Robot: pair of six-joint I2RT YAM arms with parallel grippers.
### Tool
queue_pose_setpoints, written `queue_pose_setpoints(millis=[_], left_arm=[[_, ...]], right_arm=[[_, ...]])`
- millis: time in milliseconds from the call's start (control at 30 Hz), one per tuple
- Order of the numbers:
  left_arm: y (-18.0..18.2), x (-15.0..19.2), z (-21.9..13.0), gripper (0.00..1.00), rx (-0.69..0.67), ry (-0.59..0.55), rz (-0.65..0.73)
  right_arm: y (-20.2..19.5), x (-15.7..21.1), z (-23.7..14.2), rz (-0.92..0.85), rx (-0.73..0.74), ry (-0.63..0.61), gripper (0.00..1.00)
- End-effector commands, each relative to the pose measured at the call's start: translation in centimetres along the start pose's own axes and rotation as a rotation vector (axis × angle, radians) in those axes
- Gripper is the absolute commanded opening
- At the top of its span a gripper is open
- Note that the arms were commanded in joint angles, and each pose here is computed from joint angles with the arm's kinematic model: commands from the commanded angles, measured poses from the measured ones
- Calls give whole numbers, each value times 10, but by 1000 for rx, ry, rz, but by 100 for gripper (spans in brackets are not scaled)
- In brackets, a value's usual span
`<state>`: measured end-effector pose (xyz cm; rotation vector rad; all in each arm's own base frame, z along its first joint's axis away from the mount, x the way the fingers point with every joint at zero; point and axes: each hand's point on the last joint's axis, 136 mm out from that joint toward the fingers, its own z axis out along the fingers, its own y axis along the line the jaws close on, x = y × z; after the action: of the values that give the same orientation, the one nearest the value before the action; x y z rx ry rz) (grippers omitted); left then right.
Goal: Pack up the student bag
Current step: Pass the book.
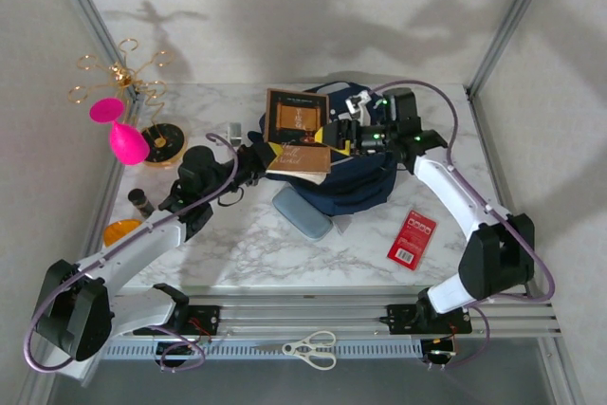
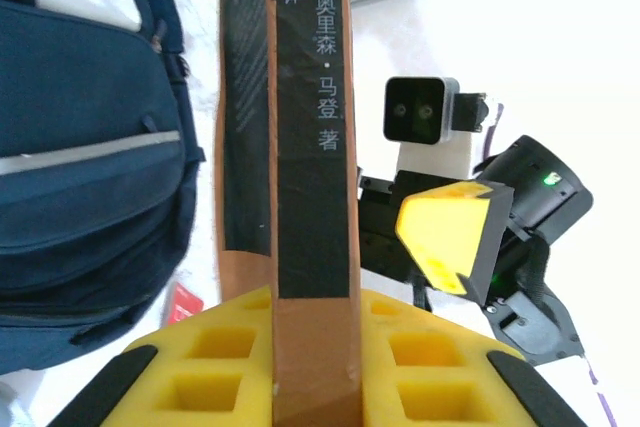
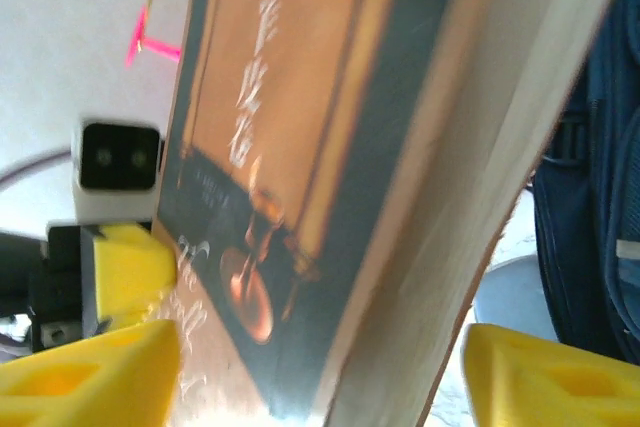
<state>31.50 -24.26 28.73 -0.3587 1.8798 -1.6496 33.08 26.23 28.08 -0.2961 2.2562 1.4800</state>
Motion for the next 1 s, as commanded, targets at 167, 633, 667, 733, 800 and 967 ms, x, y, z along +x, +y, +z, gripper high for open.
queue_pose_setpoints(millis=[167,633,667,733,800,967], left_arm=[[-108,16,20,0,348,49,88],[-123,29,45,0,413,84,63],[-126,28,43,0,423,80,63],[-128,26,44,0,413,69,64],[-131,26,45,0,419,74,68],[-98,21,60,0,218,43,136]], right_arm=[[26,-2,-35,85,-171,-97,99],[73,-2,-67,74,-354,-148,99],[68,-3,-67,93,-342,-147,99],[57,-5,-70,129,-311,-163,99],[55,-5,-71,140,-313,-169,99],[67,-2,-81,104,-336,-182,90]])
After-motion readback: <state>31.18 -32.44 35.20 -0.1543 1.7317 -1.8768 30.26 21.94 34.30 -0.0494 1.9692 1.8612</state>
